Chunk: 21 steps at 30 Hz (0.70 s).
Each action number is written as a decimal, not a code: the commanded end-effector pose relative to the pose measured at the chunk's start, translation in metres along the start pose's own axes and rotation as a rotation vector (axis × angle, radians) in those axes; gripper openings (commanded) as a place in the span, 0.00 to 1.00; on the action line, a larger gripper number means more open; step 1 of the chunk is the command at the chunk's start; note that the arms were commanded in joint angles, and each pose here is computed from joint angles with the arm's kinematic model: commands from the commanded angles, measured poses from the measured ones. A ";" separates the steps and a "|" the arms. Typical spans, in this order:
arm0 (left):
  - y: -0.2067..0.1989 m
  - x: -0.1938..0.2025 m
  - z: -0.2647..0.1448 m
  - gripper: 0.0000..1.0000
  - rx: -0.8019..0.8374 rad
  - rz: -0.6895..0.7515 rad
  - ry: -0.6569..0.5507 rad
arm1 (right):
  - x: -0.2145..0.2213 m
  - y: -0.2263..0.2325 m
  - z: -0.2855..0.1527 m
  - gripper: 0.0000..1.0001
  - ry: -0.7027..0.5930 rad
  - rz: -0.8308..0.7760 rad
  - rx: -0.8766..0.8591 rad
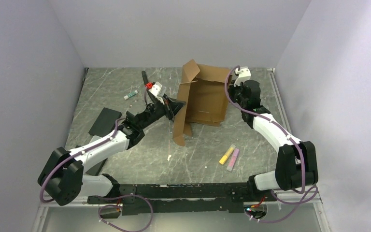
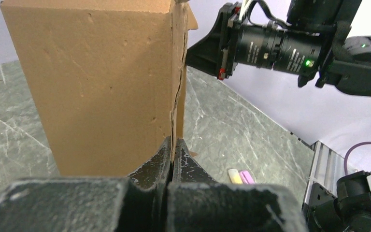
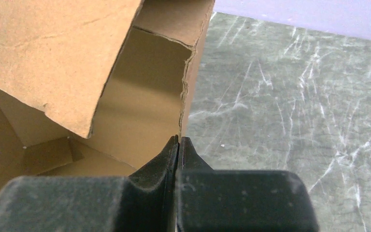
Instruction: Fold the paper box
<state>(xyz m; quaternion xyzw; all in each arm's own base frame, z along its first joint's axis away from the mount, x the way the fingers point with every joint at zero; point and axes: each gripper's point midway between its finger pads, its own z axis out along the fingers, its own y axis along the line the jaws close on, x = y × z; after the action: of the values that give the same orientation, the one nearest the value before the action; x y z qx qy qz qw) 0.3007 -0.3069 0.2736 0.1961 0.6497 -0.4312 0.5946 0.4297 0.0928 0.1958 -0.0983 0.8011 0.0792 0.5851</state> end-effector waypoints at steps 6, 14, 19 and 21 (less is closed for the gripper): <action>-0.025 -0.034 0.002 0.00 0.108 -0.059 -0.154 | -0.039 -0.021 -0.015 0.00 -0.213 -0.020 0.169; -0.024 -0.040 0.004 0.00 0.151 -0.001 -0.175 | -0.063 -0.024 -0.025 0.00 -0.301 -0.069 0.200; -0.015 -0.053 0.010 0.00 0.183 0.056 -0.238 | -0.079 -0.028 -0.027 0.00 -0.359 -0.129 0.251; -0.009 -0.054 0.013 0.00 0.183 0.080 -0.258 | -0.081 -0.028 -0.025 0.00 -0.378 -0.150 0.264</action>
<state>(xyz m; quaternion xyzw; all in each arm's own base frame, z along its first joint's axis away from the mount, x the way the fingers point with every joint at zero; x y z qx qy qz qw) 0.3091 -0.3103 0.2890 0.1959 0.5912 -0.4805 0.6175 0.4315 0.0692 0.2369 -0.0680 0.7304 -0.0204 0.6793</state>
